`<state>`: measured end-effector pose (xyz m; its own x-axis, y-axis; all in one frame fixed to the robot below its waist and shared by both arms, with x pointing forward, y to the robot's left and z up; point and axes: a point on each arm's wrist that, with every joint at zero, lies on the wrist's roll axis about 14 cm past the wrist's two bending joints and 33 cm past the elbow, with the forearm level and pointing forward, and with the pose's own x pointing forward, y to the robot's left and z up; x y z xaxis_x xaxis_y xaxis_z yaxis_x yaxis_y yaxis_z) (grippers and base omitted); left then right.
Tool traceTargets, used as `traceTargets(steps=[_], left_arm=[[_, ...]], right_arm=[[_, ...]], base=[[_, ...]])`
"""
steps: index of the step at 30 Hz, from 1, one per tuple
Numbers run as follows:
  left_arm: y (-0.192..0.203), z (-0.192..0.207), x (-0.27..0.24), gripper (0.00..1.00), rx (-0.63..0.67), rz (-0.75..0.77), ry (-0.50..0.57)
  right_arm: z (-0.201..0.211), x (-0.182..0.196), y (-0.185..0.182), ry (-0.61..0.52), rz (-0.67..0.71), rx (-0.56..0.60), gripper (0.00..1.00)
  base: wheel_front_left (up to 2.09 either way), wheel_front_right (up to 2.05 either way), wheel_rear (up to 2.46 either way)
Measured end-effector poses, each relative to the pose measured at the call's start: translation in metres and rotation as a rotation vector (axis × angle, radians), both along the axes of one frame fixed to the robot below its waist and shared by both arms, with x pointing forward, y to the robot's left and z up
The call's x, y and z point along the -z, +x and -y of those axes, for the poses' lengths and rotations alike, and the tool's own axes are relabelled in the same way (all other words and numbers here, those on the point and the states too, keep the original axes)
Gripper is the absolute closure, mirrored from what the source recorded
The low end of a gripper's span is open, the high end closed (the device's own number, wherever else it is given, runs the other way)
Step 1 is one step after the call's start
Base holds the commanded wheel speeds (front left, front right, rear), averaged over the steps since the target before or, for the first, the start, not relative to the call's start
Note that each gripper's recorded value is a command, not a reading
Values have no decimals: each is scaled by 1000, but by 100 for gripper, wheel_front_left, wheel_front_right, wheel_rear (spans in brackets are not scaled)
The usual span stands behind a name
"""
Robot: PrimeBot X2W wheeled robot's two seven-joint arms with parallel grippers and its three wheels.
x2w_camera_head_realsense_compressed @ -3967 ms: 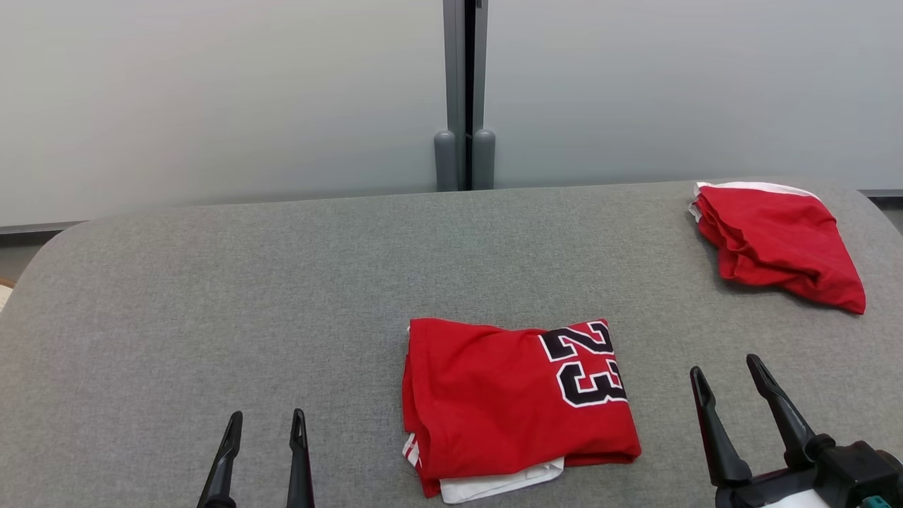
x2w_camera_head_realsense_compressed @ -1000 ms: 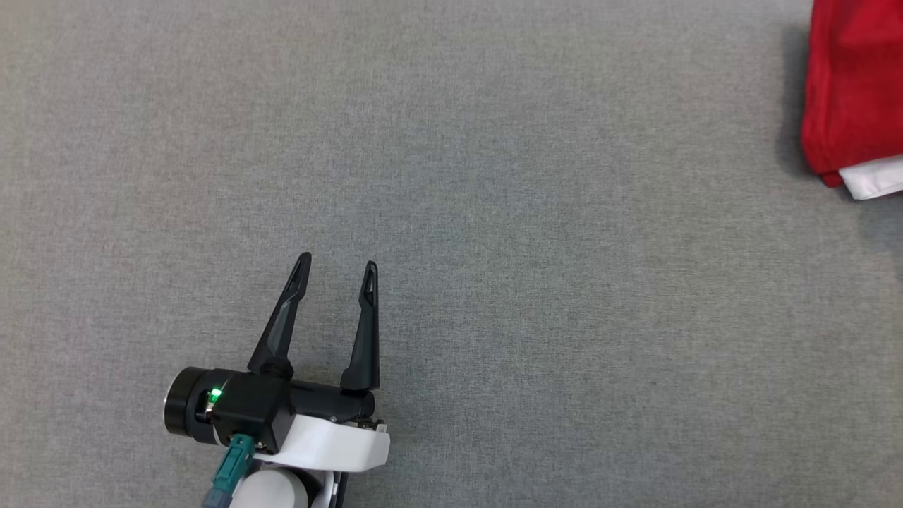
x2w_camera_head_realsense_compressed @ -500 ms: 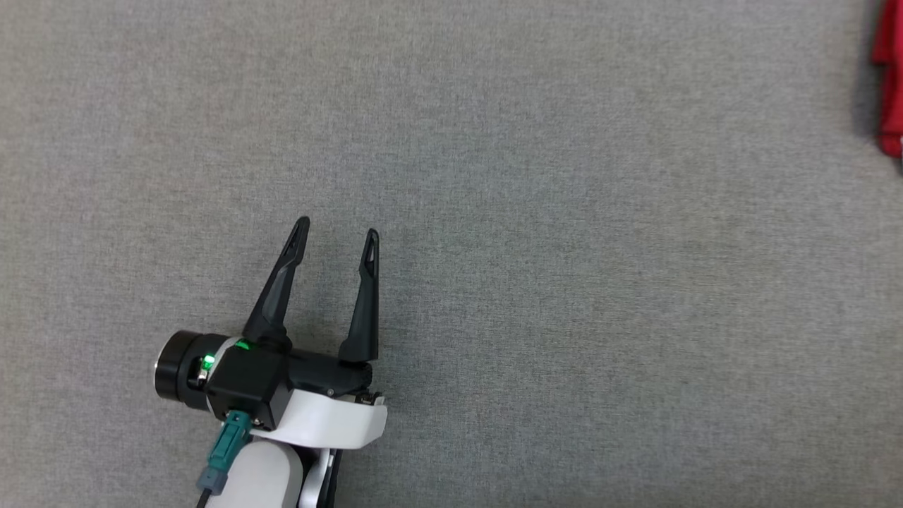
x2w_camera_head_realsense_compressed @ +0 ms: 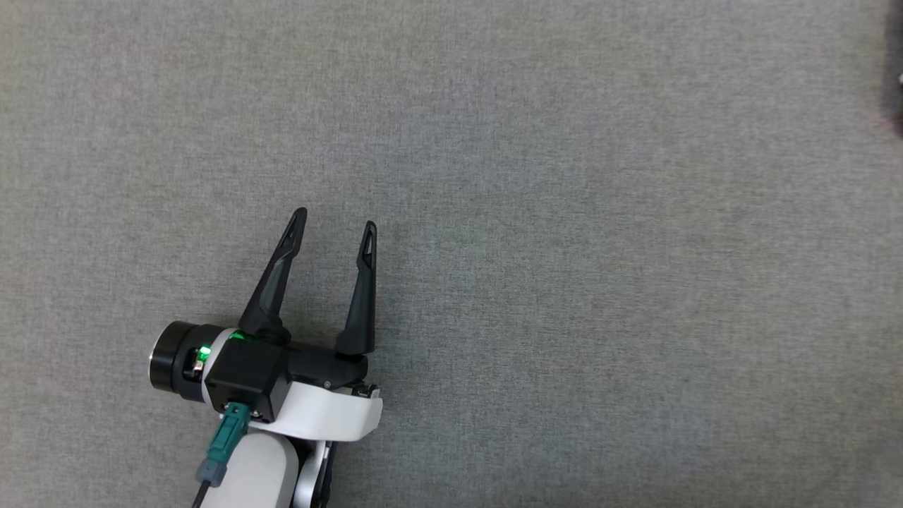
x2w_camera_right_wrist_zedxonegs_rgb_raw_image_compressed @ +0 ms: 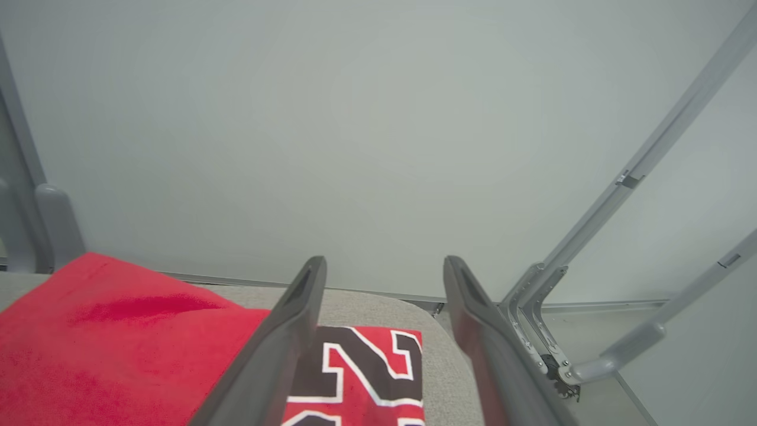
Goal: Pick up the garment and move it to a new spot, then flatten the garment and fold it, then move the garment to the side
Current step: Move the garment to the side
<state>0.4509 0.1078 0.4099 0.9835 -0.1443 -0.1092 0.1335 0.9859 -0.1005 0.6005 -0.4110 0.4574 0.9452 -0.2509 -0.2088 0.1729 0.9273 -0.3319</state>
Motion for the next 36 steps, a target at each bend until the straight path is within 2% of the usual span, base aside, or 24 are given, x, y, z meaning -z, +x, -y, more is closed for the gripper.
traceTargets(steps=[5, 11, 19, 26, 36], left_arm=[[-1, 4, -20, 0, 5, 45, -18], [-13, 0, -51, 0, -28, 96, -67], [-43, -11, -85, 0, -72, 152, -131], [-74, -11, -100, 0, -68, 183, -128], [-111, -19, -103, 0, -94, 188, -116]], right_arm=[[-73, 7, -17, 72, 86, -126, 0], [-172, 2, -68, 213, 161, -291, 0], [-247, -10, -152, 366, 192, -390, 0], [-258, -53, -207, 391, 325, -395, 0], [-248, -53, -263, 405, 336, -347, 0]], base=[[0, 0, 0], [0, 0, 0], [0, 0, 0], [0, 0, 0], [0, 0, 0]])
